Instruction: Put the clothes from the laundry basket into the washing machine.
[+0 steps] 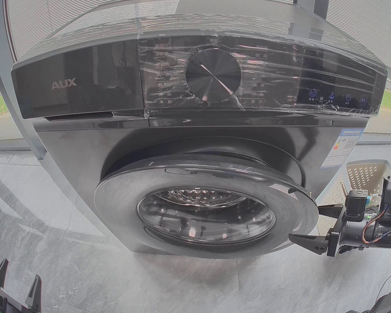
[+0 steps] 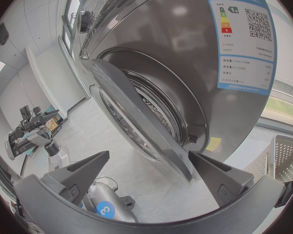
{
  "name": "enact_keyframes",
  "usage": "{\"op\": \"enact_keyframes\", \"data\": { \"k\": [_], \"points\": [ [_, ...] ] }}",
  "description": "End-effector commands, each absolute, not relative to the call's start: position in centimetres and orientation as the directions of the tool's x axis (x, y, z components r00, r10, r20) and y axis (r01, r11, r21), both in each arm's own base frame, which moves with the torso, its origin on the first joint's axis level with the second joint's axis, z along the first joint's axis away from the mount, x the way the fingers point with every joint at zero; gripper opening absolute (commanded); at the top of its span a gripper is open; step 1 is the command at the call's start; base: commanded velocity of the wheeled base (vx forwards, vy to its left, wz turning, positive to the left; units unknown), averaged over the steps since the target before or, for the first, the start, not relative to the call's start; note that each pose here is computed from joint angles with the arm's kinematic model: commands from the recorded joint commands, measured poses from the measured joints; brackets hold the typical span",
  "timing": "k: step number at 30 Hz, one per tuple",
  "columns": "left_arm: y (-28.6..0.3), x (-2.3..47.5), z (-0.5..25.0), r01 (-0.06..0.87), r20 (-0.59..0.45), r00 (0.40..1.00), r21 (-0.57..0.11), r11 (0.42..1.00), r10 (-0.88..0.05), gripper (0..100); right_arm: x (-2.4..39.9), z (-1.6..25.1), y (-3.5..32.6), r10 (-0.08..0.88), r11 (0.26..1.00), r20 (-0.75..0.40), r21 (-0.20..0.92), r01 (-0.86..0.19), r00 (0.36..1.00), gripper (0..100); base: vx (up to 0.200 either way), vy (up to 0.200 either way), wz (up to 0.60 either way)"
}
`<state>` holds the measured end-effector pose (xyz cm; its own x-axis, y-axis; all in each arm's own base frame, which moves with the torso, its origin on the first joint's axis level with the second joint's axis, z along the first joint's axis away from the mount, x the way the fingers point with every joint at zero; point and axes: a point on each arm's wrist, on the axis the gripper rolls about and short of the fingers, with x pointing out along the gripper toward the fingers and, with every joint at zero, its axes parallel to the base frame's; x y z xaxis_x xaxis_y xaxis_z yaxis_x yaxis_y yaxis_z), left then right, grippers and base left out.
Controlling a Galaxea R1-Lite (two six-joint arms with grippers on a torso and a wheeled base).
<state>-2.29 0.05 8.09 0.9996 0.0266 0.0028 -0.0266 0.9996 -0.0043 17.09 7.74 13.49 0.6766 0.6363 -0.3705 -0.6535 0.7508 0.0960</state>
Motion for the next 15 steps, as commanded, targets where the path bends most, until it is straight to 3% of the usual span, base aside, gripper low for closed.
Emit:
{"op": "enact_keyframes", "data": {
  "k": [1,13,15],
  "points": [
    [0.0,-2.3,7.6,-0.028,0.002,1.000,-0.005,1.000,0.028,100,17.3,13.9,7.8,0.639,0.750,-0.352,0.087,-0.656,0.684,100,0.000,0.000,0.00],
    [0.0,-2.3,7.6,-0.026,0.002,1.000,-0.008,1.000,0.026,100,18.4,14.1,8.7,0.650,0.740,-0.355,0.094,-0.666,0.672,100,0.000,0.000,0.00],
    [0.0,-2.3,7.6,-0.028,0.003,1.000,-0.008,1.000,0.028,100,18.1,13.9,8.8,0.657,0.733,-0.362,0.103,-0.672,0.661,100,-0.200,0.000,0.00]
  ]
}}
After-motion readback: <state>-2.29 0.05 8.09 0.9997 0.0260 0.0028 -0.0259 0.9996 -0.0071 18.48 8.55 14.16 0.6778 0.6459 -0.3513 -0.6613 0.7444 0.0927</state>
